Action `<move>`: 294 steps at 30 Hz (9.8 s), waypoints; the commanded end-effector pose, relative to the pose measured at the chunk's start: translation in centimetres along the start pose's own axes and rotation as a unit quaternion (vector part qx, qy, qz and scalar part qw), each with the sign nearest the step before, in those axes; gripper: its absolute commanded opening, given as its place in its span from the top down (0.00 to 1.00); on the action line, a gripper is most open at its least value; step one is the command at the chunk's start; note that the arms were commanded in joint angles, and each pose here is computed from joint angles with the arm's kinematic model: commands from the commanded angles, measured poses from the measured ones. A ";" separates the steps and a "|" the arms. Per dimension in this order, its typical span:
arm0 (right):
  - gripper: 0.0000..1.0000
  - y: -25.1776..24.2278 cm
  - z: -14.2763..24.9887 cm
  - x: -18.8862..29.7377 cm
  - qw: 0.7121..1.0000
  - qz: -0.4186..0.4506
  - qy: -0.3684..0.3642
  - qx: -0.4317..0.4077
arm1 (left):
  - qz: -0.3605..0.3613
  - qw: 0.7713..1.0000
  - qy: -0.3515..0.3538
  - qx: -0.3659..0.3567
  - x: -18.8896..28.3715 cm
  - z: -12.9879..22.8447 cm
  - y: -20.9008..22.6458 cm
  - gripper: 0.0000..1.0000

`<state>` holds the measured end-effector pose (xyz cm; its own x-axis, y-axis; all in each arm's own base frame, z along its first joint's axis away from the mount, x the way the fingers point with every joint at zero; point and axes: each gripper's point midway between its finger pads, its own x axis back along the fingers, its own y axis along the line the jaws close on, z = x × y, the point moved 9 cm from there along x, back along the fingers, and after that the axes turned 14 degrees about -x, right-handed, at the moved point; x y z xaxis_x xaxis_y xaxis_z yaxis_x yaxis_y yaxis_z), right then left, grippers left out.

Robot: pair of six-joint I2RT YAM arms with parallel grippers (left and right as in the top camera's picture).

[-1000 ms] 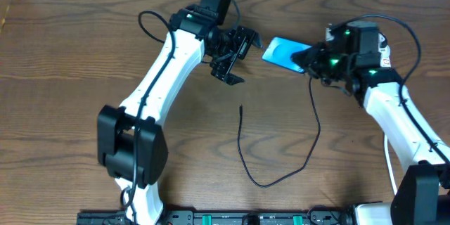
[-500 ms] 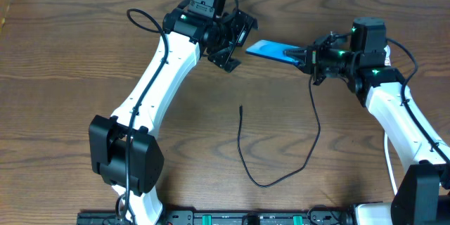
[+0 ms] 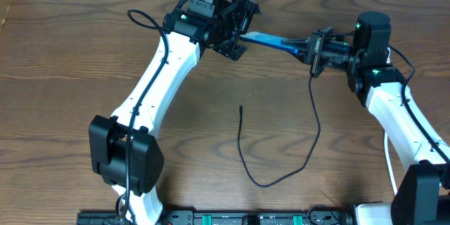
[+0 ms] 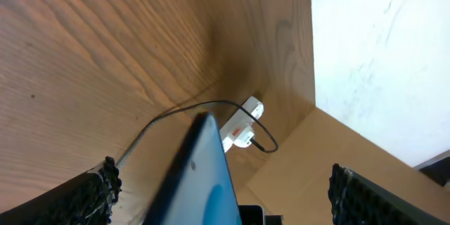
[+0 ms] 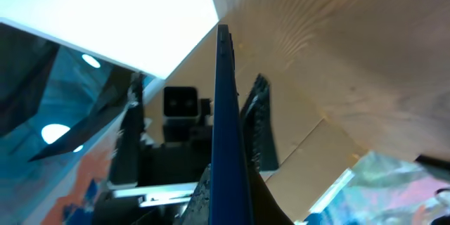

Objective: Plug charger to phone and switch on socket

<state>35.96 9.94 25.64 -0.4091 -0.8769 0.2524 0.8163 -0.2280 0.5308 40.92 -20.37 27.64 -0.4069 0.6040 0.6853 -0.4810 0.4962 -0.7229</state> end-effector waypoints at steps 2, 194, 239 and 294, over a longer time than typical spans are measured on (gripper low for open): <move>0.99 0.6 1.5 -0.1 0.998 0.010 0.047 -0.037 | 0.015 1.000 -0.004 0.020 0.6 0.5 -1.0 0.05; 0.76 -19.3 -3.6 -17.1 0.664 0.519 -0.283 0.459 | 0.282 0.901 0.071 -0.322 16.2 -12.5 9.1 0.93; 0.99 -19.3 -4.5 -17.3 0.689 0.531 -0.215 0.444 | 0.282 0.901 0.072 -0.321 16.2 -12.4 9.1 0.92; 0.99 -1.8 9.7 -16.7 0.727 -0.053 0.393 0.561 | 0.373 0.861 -0.038 -0.343 20.9 -17.0 0.7 0.92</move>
<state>36.68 29.46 27.59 0.3344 -0.9367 -0.1040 -0.3127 -0.2144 0.9253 45.70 3.06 38.70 -0.4670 0.8842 0.0021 0.4995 0.2657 -0.8246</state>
